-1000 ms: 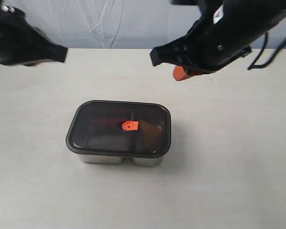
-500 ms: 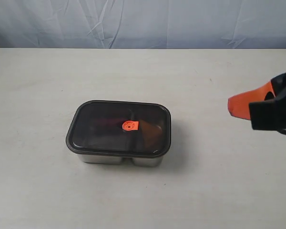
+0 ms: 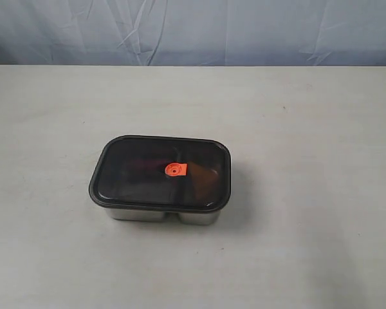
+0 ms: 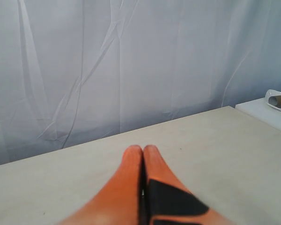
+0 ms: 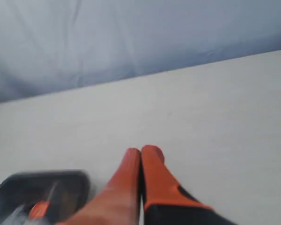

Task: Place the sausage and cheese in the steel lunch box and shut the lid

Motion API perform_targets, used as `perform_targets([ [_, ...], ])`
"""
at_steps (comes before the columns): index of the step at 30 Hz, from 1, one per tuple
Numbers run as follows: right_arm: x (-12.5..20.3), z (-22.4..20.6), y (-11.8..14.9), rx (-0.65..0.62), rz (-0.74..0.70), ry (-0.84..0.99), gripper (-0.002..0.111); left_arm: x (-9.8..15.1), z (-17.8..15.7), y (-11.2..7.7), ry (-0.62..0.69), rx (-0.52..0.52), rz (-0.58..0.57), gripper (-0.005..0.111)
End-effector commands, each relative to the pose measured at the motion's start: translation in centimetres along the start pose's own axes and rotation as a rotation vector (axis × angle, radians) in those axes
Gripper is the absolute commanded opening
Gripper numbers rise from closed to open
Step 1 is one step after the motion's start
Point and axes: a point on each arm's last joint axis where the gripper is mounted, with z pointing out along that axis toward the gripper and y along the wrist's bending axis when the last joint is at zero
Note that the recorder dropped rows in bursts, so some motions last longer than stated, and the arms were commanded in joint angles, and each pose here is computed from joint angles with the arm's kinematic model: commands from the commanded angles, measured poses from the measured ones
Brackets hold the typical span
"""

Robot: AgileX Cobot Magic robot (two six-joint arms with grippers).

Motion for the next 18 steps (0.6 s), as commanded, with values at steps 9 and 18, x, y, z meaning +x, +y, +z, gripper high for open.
perform_targets([
  [9,4.1,-5.5,-1.0,0.175,-0.086,-0.265,-0.001,0.1,-0.1,0.0,-0.003,-0.006,0.004,0.0],
  [18,11.7,-1.6,-4.2,0.331,-0.08,-0.301,-0.001,0.1,-0.1,0.0,-0.003,-0.006,0.004,0.0],
])
